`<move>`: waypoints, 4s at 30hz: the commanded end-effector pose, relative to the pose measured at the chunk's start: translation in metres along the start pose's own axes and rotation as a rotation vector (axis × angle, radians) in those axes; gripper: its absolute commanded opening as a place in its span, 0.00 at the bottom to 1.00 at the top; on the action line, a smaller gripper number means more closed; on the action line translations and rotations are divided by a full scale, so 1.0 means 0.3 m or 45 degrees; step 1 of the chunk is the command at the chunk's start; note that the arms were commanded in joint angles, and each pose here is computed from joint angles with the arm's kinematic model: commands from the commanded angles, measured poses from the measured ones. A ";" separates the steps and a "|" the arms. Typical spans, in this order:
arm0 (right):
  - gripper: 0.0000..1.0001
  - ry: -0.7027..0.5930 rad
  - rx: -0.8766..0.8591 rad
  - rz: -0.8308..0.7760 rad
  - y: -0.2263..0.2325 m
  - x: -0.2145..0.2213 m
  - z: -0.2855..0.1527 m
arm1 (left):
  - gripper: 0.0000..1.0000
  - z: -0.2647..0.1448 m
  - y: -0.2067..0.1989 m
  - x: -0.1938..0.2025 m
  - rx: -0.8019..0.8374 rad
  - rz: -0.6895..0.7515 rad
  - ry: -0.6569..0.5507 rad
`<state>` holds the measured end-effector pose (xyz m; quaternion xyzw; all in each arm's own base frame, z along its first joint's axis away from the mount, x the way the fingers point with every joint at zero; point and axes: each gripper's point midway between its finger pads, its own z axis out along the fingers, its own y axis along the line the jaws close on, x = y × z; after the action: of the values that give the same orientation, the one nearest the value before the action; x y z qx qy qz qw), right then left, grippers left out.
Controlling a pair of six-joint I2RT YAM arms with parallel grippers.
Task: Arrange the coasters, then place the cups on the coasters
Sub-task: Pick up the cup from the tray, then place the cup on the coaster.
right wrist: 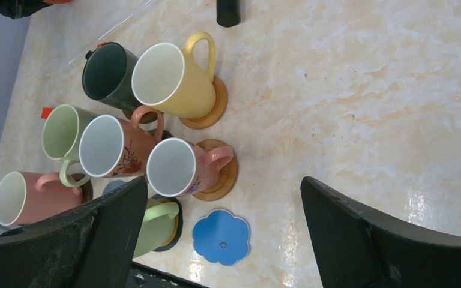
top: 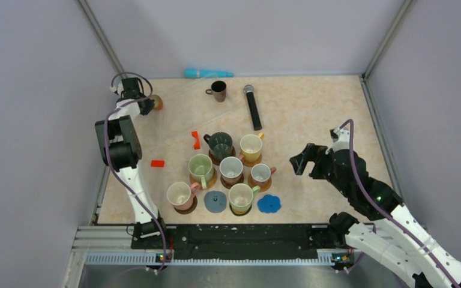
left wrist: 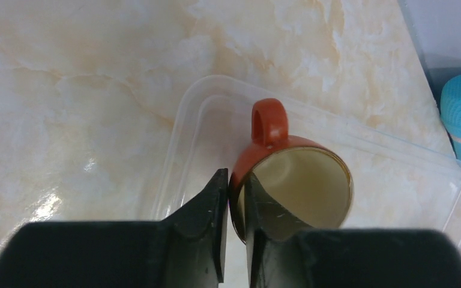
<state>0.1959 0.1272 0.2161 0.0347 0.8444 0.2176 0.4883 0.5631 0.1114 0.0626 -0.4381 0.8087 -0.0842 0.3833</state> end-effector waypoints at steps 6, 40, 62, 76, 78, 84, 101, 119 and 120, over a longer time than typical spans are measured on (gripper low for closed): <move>0.98 -0.030 0.001 -0.001 -0.003 -0.014 -0.002 | 0.00 -0.172 -0.113 -0.128 0.137 0.067 -0.112; 0.99 -0.160 0.079 0.002 -0.072 -0.052 -0.046 | 0.00 -1.068 -0.545 0.646 0.967 0.904 0.362; 0.99 -0.234 0.156 0.084 -0.119 -0.071 -0.070 | 0.00 -1.522 -0.453 1.172 1.404 1.690 0.369; 0.99 -0.402 0.213 0.216 -0.184 -0.123 -0.149 | 0.00 -1.612 -0.313 1.521 1.543 2.249 0.606; 0.99 -0.408 0.211 0.220 -0.186 -0.124 -0.153 | 0.00 -1.610 -0.298 1.555 1.553 2.279 0.652; 0.99 -0.410 0.208 0.222 -0.185 -0.125 -0.154 | 0.00 -1.599 -0.259 1.633 1.595 2.331 0.773; 0.99 -0.433 0.200 0.232 -0.189 -0.132 -0.169 | 0.00 -1.457 -0.222 1.739 1.475 2.446 0.802; 0.99 -0.444 0.196 0.243 -0.190 -0.135 -0.174 | 0.00 -1.384 -0.173 1.771 1.397 2.503 0.829; 0.99 -0.443 0.197 0.242 -0.190 -0.135 -0.173 | 0.00 -1.378 -0.169 1.772 1.389 2.508 0.830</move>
<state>0.1815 0.0505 0.2416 0.1773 0.7658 0.1837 0.5902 0.1339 -0.4010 0.0758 0.6371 0.7279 -0.1861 0.1720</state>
